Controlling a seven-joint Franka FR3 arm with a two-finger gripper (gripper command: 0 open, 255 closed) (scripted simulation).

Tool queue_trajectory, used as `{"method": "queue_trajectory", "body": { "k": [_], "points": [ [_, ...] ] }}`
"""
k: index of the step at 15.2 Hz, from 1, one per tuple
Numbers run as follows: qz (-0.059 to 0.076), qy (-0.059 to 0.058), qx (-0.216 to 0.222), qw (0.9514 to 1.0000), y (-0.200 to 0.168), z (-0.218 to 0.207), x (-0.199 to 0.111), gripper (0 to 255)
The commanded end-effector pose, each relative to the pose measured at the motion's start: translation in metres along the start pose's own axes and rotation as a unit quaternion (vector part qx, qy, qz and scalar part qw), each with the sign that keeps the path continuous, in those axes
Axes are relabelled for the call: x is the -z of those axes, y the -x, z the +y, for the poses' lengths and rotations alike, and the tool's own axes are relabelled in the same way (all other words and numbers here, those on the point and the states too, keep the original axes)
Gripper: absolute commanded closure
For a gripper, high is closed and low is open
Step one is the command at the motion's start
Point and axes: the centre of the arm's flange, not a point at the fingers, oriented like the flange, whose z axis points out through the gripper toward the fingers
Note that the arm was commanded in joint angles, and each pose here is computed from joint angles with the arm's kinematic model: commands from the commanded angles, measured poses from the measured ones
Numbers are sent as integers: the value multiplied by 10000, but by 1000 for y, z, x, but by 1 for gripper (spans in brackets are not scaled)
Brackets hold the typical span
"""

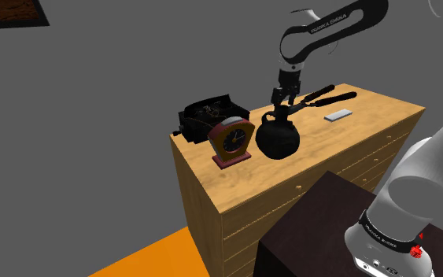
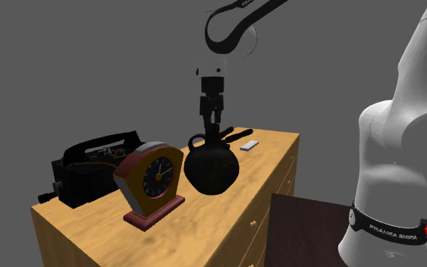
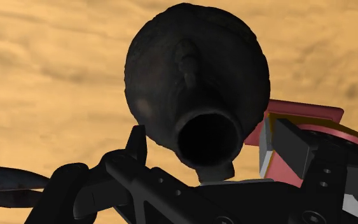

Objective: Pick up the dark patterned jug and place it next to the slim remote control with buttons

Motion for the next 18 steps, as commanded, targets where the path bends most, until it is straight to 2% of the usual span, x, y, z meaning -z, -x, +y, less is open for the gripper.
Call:
{"method": "queue_trajectory", "body": {
  "k": [1,5,12,13,18],
  "points": [
    [-4,4,3,10000,0,1,-10,0],
    [-4,4,3,10000,0,1,-29,0],
    [-4,4,3,10000,0,1,-29,0],
    [-4,4,3,10000,0,1,-29,255],
    [-4,4,3,10000,0,1,-29,255]
  ]
}}
